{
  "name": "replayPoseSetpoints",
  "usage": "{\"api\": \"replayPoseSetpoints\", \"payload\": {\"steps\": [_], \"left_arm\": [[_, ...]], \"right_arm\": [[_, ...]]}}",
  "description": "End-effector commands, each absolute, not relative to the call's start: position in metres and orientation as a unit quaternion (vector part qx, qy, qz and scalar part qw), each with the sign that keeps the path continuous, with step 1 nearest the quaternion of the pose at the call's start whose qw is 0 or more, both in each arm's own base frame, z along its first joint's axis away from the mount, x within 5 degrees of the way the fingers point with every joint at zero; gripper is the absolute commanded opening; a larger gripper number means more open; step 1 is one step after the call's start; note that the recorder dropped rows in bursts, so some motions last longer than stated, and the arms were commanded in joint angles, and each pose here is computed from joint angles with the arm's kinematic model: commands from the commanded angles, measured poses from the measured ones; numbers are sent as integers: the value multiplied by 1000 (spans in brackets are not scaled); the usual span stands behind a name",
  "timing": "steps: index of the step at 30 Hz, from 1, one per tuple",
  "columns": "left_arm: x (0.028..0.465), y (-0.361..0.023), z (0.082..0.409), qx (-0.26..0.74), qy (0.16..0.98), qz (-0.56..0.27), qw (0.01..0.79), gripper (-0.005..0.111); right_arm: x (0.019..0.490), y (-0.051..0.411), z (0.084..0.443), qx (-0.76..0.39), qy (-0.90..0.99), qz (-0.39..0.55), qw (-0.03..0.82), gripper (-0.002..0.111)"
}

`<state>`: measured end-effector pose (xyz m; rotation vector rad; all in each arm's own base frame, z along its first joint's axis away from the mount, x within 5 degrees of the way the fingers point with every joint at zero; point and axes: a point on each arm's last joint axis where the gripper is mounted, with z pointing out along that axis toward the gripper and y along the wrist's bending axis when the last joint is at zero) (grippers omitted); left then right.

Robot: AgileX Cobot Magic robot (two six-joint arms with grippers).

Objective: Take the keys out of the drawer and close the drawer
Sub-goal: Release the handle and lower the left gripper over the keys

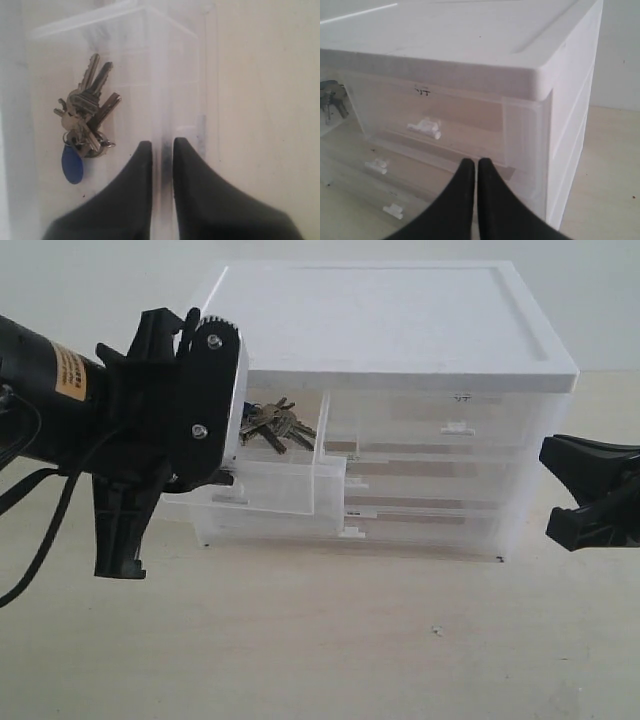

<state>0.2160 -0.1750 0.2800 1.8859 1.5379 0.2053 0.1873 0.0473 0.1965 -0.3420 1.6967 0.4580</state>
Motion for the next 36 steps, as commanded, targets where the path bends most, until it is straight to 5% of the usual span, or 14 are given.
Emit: {"api": "replayPoseSetpoints", "payload": {"steps": [1, 18, 22, 27, 32, 36], "left_arm": [[206, -183, 286, 727, 581, 66, 361, 5], [192, -196, 285, 731, 580, 44, 358, 5], [190, -196, 289, 715, 593, 28, 369, 25], [186, -197, 293, 699, 608, 2, 377, 62], [181, -197, 305, 659, 627, -38, 413, 64], [173, -200, 331, 532, 679, -162, 480, 61]], "right_arm": [[189, 47, 197, -152, 739, 197, 626, 0], [188, 47, 197, -151, 740, 199, 625, 0], [188, 47, 197, -151, 740, 199, 625, 0], [188, 47, 197, -151, 740, 199, 625, 0], [188, 47, 197, -150, 740, 199, 624, 0], [188, 47, 197, -150, 740, 199, 624, 0]]}}
